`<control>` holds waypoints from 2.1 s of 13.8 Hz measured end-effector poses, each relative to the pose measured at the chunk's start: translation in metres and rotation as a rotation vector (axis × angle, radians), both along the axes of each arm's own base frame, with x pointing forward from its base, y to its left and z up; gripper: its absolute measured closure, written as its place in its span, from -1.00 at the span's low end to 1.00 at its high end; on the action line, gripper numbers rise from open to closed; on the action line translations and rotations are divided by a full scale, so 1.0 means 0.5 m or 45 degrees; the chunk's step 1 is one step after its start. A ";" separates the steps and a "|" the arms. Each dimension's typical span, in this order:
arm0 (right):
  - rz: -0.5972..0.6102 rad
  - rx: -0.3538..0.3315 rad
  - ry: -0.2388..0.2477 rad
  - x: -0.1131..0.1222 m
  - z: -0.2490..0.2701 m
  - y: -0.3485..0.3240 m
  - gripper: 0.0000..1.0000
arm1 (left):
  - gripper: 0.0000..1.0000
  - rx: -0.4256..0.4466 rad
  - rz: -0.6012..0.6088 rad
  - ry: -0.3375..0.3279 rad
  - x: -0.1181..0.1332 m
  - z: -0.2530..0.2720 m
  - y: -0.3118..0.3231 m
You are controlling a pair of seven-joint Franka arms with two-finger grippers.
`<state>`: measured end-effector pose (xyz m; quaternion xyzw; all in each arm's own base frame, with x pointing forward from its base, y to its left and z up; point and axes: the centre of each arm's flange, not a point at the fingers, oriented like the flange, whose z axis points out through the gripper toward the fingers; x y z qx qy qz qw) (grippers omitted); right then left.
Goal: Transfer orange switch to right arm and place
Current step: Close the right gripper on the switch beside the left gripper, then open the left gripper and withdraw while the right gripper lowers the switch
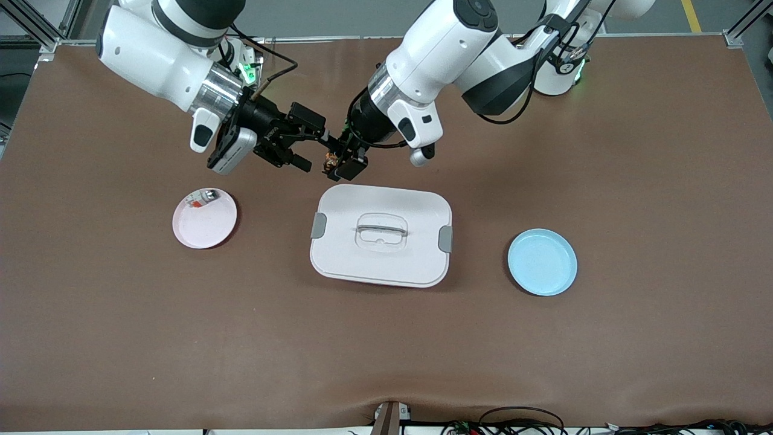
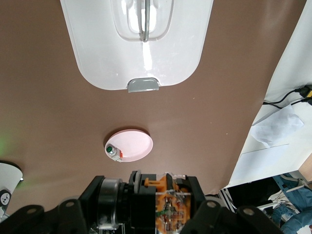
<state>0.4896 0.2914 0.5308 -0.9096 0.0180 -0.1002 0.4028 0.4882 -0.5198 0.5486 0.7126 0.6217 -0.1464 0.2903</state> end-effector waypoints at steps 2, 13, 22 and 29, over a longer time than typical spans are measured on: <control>0.000 -0.002 0.003 0.001 -0.004 0.001 -1.00 | -0.45 0.000 -0.010 0.000 -0.008 0.000 -0.008; 0.017 0.006 -0.006 -0.002 0.003 0.016 0.31 | -0.45 0.005 -0.015 0.009 -0.010 -0.014 -0.015; 0.028 -0.012 0.019 -0.001 -0.026 0.031 0.32 | -1.00 -0.001 -0.016 0.000 -0.009 -0.006 -0.015; 0.238 -0.168 -0.179 0.004 -0.033 0.020 0.32 | -1.00 0.000 0.007 -0.003 0.009 -0.004 0.003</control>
